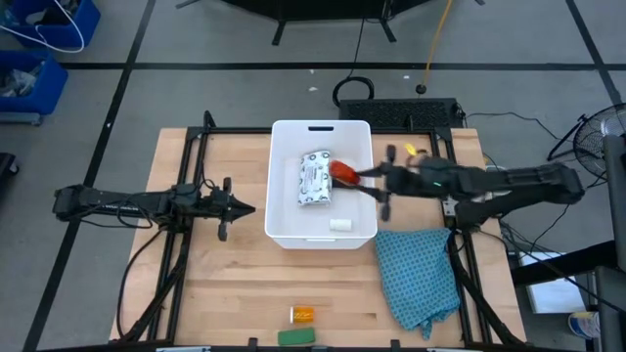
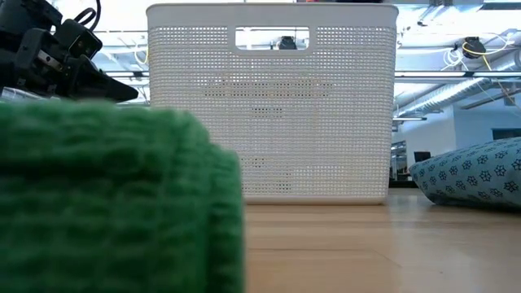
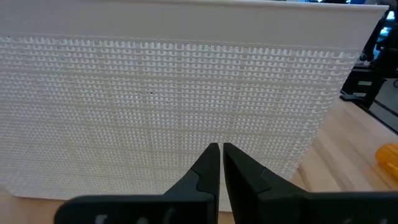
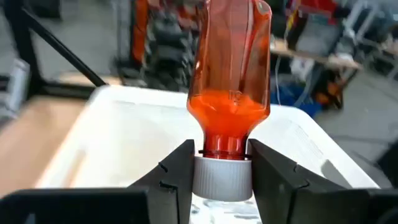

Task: Pick & place medical supplies in basket/bin
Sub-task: Put the red pill bottle into the white bin

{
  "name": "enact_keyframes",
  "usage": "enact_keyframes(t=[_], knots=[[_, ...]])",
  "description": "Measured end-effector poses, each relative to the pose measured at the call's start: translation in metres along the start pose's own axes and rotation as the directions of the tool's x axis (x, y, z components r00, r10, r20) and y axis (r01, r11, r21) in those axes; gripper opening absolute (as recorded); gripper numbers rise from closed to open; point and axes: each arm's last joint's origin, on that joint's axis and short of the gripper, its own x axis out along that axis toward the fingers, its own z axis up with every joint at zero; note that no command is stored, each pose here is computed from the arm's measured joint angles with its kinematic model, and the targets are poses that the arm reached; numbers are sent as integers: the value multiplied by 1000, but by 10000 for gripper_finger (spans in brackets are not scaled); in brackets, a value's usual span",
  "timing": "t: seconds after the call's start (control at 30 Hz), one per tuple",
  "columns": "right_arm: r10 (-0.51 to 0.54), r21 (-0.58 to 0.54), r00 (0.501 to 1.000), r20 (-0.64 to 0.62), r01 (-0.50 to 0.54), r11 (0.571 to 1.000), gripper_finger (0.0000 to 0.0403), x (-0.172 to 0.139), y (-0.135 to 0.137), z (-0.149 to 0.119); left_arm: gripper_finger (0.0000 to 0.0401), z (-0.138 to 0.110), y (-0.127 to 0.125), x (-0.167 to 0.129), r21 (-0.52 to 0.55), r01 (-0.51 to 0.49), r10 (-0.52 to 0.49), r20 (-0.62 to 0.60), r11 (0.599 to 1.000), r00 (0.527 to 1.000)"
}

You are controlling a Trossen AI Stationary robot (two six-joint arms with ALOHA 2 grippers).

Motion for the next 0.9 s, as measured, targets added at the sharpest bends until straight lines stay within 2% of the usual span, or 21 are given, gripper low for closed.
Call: enact_keyframes(t=[0.17, 0.4, 0.53, 0.63, 0.8, 0.9], knots=[[-10, -40, 980, -198, 3, 999, 115, 51, -12, 3, 24, 0, 0, 0, -2, 1, -1, 0, 1000, 1000], [75, -24, 925, -372, -91, 996, 115, 107, -25, -35, 24, 0, 0, 0, -5, 2, -2, -2, 1000, 1000], [94, -46, 880, -465, -130, 990, 116, 128, -26, -63, 24, 0, 0, 0, -8, 2, -2, -3, 1000, 1000], [158, -41, 848, -506, -207, 978, 115, 139, -21, -80, 24, 0, 0, 0, -11, 2, -2, -3, 1000, 1000], [203, -23, 791, -578, -264, 964, 116, 150, -15, -103, 24, 0, 0, 0, -18, 2, -2, -2, 1000, 1000], [264, 14, 755, -600, -320, 947, 118, 153, -12, -113, 24, 0, 0, 0, -19, 2, -2, -2, 1000, 1000]])
